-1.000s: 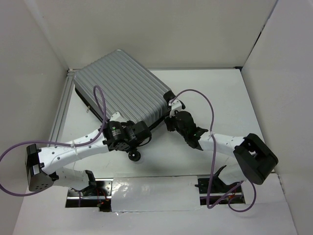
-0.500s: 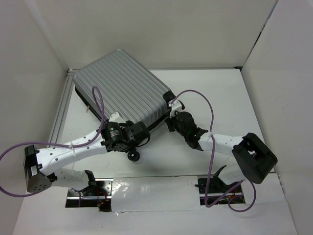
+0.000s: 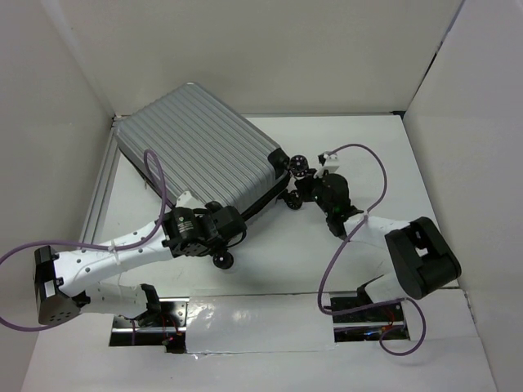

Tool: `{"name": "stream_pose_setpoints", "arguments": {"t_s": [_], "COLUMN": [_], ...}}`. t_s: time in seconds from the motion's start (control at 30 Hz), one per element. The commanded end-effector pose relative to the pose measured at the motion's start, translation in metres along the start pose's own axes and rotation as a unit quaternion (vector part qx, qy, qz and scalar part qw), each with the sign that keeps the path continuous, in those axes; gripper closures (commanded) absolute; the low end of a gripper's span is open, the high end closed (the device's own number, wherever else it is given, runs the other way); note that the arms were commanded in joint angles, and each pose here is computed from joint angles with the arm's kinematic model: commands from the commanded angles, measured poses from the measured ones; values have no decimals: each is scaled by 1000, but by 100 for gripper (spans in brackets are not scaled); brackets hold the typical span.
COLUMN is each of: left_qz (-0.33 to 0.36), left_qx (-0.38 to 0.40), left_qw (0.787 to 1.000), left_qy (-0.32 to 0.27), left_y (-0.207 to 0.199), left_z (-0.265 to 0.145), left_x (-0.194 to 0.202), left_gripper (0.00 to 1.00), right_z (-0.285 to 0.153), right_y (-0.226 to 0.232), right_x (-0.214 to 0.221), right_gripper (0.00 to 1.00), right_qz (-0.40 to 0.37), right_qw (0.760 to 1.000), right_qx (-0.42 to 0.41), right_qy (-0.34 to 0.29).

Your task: Pack the luggage

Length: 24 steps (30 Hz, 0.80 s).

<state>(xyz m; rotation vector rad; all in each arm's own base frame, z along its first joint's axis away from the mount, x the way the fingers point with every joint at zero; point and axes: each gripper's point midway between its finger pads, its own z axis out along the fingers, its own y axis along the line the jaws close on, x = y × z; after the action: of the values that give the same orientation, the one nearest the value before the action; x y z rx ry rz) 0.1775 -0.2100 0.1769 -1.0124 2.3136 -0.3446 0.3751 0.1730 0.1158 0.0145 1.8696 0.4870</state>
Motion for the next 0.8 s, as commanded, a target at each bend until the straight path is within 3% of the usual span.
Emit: {"name": "stream_pose_setpoints", "arguments": {"t_s": [0.0,0.17,0.2,0.27,0.3,0.43,0.53,0.63,0.67,0.77], "left_qz": [74,104,151,179,218,213,204,203,193,174], "left_qx": [-110,-101,-63,-22,-11,55,82,82,96,91], "left_qw": [990,989,986,983,976,975,975,975,976,979], "left_qy": [-37,-26,-19,-12,-10,-17,-31,-38,-38,-47], "left_y": [71,78,66,55,56,33,28,39,38,49], "left_z": [-5,-4,-2,-3,0,-8,-14,-13,-19,-19], "left_x": [-24,-23,-20,-18,-18,-20,-28,-33,-37,-50], "left_gripper": [100,100,100,100,100,100,100,100,100,100], "right_z": [9,27,27,26,26,25,16,0,-1,-3], "right_y": [-12,-41,-41,-46,-40,-15,6,21,24,21], "right_x": [-66,-57,-63,-75,-72,-66,-37,-15,-11,4], "right_gripper": [100,100,100,100,100,100,100,86,71,65], "right_qz": [-3,-35,-35,-48,-64,-119,-172,-220,-226,-234], "right_qw": [994,997,997,994,993,981,959,931,928,922], "right_qx": [-12,2,-7,-25,-53,-136,-224,-290,-295,-304], "right_qy": [-112,-63,-70,-95,-89,-71,-18,23,33,62]}}
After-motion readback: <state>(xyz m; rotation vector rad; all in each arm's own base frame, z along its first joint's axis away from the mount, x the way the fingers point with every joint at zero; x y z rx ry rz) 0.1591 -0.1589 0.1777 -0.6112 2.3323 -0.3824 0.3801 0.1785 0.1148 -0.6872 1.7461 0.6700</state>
